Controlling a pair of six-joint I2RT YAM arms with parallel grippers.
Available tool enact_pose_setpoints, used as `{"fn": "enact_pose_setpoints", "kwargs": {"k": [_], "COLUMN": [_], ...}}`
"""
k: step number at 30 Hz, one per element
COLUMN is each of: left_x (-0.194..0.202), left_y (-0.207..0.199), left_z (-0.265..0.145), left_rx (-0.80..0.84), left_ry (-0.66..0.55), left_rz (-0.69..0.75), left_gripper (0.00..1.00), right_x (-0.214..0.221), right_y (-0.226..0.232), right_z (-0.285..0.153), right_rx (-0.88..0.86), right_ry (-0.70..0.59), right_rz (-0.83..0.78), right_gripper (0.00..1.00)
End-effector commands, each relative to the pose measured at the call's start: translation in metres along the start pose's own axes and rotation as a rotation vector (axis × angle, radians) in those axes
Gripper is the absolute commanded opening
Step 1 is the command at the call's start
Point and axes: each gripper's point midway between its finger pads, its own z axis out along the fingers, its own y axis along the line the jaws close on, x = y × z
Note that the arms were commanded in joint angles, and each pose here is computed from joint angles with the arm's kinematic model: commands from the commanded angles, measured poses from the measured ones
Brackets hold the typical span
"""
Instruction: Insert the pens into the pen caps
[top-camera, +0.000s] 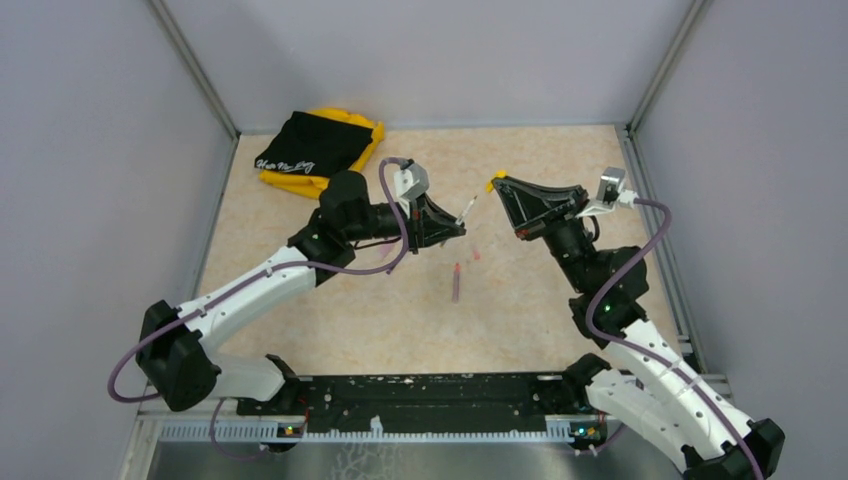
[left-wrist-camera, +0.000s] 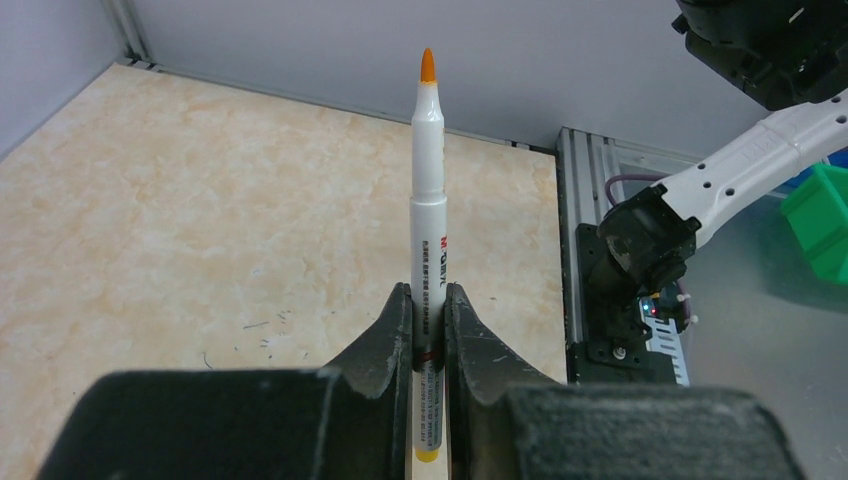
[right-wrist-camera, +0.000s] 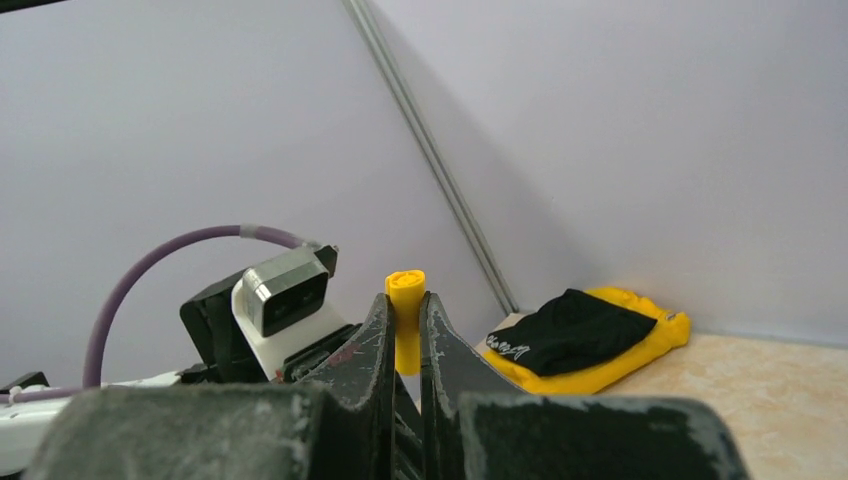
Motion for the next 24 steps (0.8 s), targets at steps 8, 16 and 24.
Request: {"fn": "enact_pose_setpoints", "kwargs": {"k": [8, 16, 24], "left_x": [-0.007, -0.007, -0.010], "left_y": [-0.013, -0.011, -0.009], "left_z": [0.002, 0.002, -0.001], "left_rx": [0.067, 0.055, 0.030], "left_ry": [-0.004, -0.004, -0.015], "left_rz": [0.051, 0.056, 0.066], "left_gripper": [0.00, 0.00, 0.00], "right_x": [-0.016, -0.009, -0.002], "right_y": [0.020, 0.016, 0.011], "right_z": [0.013, 0.013, 0.012], "right_rx": [-0.089, -0.079, -0.062], "right_ry": [-0.033, -0.007, 0.016], "right_rz": [-0.022, -0.020, -0.019], "right_gripper": [0.00, 0.00, 0.00]}}
